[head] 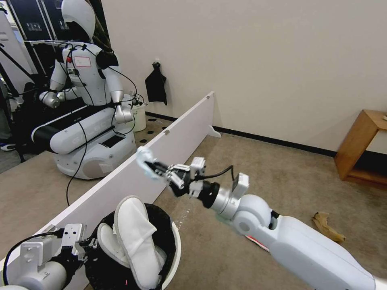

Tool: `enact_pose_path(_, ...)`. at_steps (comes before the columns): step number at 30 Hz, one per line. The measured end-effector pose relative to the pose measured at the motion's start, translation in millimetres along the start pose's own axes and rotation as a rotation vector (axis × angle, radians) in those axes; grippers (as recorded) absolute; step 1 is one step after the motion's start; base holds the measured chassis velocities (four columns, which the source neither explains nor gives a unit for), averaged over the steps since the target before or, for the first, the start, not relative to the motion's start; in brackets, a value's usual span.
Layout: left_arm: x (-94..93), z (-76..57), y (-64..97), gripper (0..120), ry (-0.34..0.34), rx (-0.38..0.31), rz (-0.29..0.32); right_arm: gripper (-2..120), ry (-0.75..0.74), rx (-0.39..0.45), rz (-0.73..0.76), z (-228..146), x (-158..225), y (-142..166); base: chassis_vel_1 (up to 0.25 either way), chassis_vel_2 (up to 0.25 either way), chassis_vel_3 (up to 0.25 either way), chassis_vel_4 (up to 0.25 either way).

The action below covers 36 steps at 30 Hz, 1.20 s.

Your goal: Pick up the trash bin, then pick up the garbage from the floor and place it into the trash bin.

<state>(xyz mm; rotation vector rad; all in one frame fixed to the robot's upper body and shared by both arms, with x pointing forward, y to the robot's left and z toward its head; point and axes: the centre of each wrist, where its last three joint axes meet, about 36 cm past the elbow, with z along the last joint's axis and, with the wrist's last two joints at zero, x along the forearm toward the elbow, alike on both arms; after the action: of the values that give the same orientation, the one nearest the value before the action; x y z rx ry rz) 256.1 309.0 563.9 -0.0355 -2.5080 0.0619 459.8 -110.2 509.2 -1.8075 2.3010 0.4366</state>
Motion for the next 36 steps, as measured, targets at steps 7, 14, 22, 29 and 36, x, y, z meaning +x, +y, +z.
enact_pose_path(7,0.2,-0.4,0.3,2,-0.002,-0.001,-0.002,0,0.048,-0.029,0.004,14,7,7,0.000,0.000,0.000,0.000)
enact_pose_path(14,0.2,-0.3,0.3,2,0.000,-0.003,-0.002,0,0.090,-0.052,0.011,22,15,15,0.000,0.000,0.000,0.000)
enact_pose_path(22,0.4,-0.2,0.7,2,0.001,-0.002,-0.004,0,0.190,-0.117,-0.001,37,19,39,0.000,0.000,0.000,0.000)
enact_pose_path(29,0.8,0.8,1.2,2,0.008,0.001,-0.003,0,0.229,-0.133,-0.028,42,21,48,0.000,0.000,0.000,0.000)
enact_pose_path(36,0.8,2.7,1.0,2,0.019,0.006,0.002,0,0.249,-0.138,-0.045,51,26,51,0.000,0.000,0.000,0.000)
